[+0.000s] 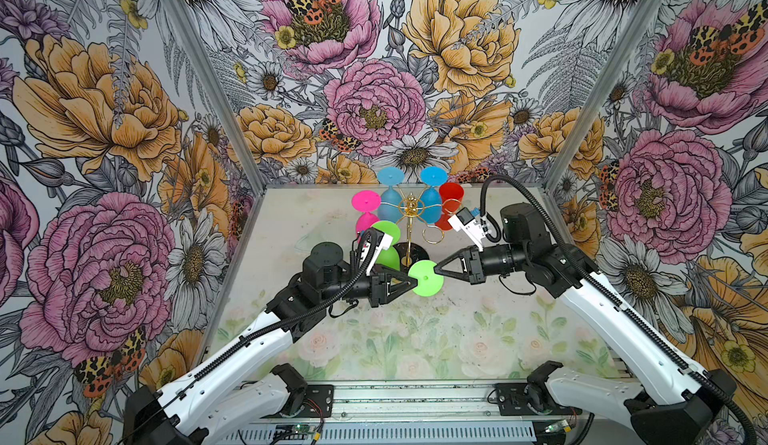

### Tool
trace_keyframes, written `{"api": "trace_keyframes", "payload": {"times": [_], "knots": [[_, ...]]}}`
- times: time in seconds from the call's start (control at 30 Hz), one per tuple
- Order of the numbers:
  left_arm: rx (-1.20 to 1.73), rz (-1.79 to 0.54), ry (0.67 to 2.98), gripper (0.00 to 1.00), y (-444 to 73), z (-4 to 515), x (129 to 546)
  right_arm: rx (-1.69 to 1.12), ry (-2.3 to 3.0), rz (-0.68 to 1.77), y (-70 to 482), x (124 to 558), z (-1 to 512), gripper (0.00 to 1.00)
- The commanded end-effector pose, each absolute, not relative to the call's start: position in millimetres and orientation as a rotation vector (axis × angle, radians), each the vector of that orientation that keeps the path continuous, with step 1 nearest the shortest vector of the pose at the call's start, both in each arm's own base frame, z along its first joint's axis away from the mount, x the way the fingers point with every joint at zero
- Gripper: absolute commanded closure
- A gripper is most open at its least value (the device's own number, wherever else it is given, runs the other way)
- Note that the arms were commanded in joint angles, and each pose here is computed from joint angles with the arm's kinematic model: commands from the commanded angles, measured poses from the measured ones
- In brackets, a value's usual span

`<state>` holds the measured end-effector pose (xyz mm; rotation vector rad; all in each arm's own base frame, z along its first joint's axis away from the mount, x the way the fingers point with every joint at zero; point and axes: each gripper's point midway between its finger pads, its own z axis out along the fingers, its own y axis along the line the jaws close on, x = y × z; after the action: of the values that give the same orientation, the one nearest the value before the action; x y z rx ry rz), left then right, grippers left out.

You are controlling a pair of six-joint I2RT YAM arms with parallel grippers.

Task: Take the wine glass off the wine glass rack
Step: 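Reach the left gripper to the green glass's foot and close on it, then open the right gripper and withdraw it while the left gripper holds the green glass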

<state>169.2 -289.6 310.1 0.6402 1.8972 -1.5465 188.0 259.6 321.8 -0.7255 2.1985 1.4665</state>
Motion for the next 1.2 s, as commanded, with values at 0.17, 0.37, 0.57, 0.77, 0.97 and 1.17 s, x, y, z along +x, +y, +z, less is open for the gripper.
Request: {"api": "trace_keyframes", "payload": {"times": [0.17,0.37,0.57,0.77,0.97,1.17], "knots": [[0.675,-1.581,1.860,0.80,-291,318,167,-0.781,2.157,1.467,263,186,327,1.00],[0.689,-1.587,1.857,0.94,-291,318,165,-0.794,2.162,1.466,263,185,320,1.00],[0.700,-1.593,1.865,1.00,-291,315,162,-0.785,2.180,1.453,262,187,313,0.88],[0.700,-1.574,1.849,1.00,-289,316,162,-0.668,2.204,1.363,246,205,310,0.68],[0.728,-1.577,1.834,1.00,-288,316,157,-0.524,2.216,1.295,226,220,313,0.53],[0.837,-1.587,1.780,1.00,-293,316,139,-0.348,2.280,1.238,208,238,301,0.43]]}}
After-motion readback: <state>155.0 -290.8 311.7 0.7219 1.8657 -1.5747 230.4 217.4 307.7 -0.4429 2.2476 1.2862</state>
